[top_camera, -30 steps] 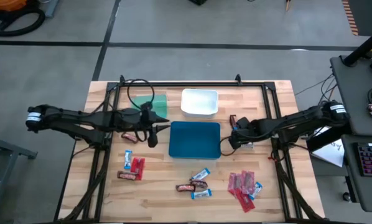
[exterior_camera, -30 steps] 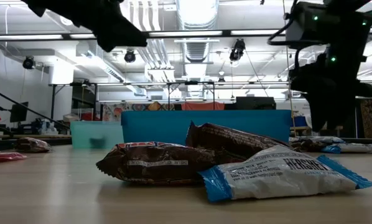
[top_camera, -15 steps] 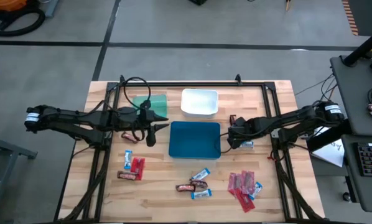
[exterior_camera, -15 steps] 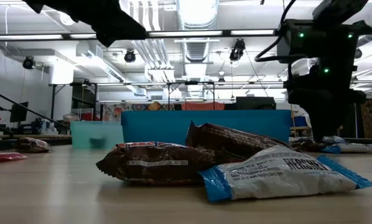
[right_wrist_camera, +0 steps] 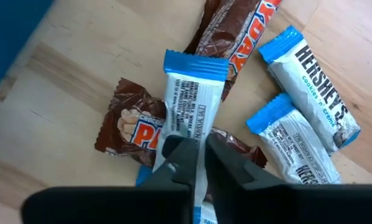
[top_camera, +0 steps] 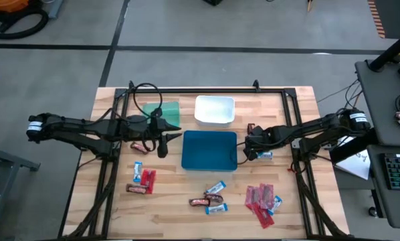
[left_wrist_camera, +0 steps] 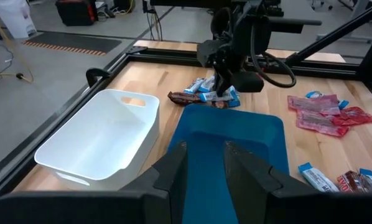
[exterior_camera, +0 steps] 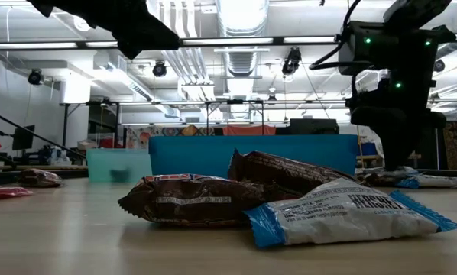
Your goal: Sort candy
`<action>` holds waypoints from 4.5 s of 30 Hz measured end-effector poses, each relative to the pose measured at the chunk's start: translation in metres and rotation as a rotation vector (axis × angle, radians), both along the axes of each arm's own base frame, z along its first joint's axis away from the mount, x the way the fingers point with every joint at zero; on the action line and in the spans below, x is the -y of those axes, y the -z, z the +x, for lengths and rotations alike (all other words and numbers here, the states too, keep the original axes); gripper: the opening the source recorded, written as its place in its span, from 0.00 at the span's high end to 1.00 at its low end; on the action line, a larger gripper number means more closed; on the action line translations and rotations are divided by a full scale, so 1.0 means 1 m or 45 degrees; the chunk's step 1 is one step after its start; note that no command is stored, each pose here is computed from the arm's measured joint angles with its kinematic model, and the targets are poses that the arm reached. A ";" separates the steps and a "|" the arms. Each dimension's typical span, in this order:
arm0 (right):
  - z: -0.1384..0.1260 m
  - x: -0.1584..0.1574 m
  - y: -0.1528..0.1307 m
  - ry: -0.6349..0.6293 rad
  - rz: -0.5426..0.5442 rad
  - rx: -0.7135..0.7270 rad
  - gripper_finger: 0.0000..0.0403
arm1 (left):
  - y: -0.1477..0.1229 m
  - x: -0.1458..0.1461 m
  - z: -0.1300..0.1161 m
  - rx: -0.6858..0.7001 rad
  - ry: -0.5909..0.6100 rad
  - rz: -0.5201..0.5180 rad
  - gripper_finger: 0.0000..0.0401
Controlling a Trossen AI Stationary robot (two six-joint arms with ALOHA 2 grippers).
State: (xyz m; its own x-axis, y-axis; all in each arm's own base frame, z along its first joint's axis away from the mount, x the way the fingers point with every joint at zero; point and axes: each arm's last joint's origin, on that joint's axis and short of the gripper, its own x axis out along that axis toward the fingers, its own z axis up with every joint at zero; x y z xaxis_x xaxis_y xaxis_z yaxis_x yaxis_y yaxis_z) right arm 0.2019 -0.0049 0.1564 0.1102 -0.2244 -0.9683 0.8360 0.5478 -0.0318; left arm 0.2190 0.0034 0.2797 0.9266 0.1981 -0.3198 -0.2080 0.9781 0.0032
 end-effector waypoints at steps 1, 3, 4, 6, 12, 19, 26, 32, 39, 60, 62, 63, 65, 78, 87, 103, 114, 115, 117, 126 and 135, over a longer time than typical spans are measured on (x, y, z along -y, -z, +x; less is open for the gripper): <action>0.000 0.000 -0.001 -0.002 0.000 0.007 0.97 | 0.000 0.000 0.000 -0.001 0.000 0.000 0.79; 0.000 0.000 -0.004 -0.016 -0.001 0.018 0.97 | 0.000 0.000 0.000 -0.001 0.000 0.000 0.79; 0.000 0.000 -0.007 -0.030 -0.002 0.025 0.98 | 0.000 0.000 0.000 -0.001 0.000 0.000 0.79; 0.000 0.000 -0.012 -0.049 -0.004 0.052 0.98 | 0.001 0.000 0.000 -0.005 0.000 0.000 0.79; -0.003 0.000 -0.033 -0.095 -0.017 0.174 0.98 | 0.001 0.000 0.000 -0.005 0.000 -0.001 0.79; -0.013 0.001 -0.058 -0.127 -0.075 0.337 0.98 | 0.001 0.000 0.000 -0.004 -0.001 -0.004 0.79; -0.018 0.000 -0.067 -0.234 -0.079 0.380 0.98 | 0.001 0.000 0.000 -0.005 -0.001 -0.004 0.79; -0.007 0.001 -0.053 -0.486 -0.133 0.230 0.94 | 0.001 0.000 0.000 -0.009 -0.001 -0.002 0.79; 0.008 0.001 -0.031 -0.934 -0.217 0.010 0.70 | 0.002 0.000 0.000 -0.020 0.008 -0.004 0.79; -0.009 0.030 0.019 -0.917 -0.365 0.234 0.51 | 0.004 0.000 -0.001 -0.044 0.013 -0.004 0.79; -0.010 0.031 0.023 -0.902 -0.359 0.234 0.51 | 0.004 0.000 -0.001 -0.043 0.013 -0.004 0.79; -0.011 0.031 0.025 -0.895 -0.355 0.233 0.51 | 0.004 0.000 -0.001 -0.043 0.013 -0.004 0.79; -0.012 0.031 0.031 -0.884 -0.338 0.219 0.51 | 0.004 0.000 -0.001 -0.042 0.013 -0.004 0.79; -0.013 0.030 0.037 -0.843 -0.313 0.221 0.72 | 0.004 0.000 -0.001 -0.041 0.013 -0.005 0.79; -0.015 0.030 0.032 -0.839 -0.337 0.245 0.89 | 0.004 0.000 -0.001 -0.041 0.012 -0.010 0.79; -0.009 0.031 -0.042 -0.829 -0.510 0.547 0.90 | 0.004 0.000 -0.001 -0.038 0.006 -0.026 0.79; 0.026 0.023 -0.079 -0.971 -0.549 0.725 0.90 | 0.001 0.000 -0.001 -0.032 0.006 -0.026 0.79; 0.031 0.021 -0.078 -0.999 -0.546 0.721 0.90 | 0.001 0.000 -0.001 -0.031 0.006 -0.026 0.79; 0.043 0.019 -0.073 -1.044 -0.546 0.700 0.90 | 0.001 0.000 -0.002 -0.031 0.006 -0.026 0.79; 0.089 0.020 -0.039 -1.167 -0.497 0.507 0.89 | -0.003 0.000 -0.006 -0.013 0.005 -0.031 0.79; 0.116 0.022 -0.013 -1.211 -0.446 0.394 0.89 | -0.004 0.000 -0.010 -0.022 -0.006 -0.059 0.79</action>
State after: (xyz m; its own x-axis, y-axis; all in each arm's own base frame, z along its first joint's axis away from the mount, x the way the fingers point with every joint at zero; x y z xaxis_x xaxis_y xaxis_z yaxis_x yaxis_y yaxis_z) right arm 0.3179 -0.0274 0.1693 0.6179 -0.1774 -0.7660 0.0664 0.9825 -0.1740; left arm 0.2089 0.0033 0.2835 0.9201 0.1869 -0.3443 -0.2127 0.9764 -0.0382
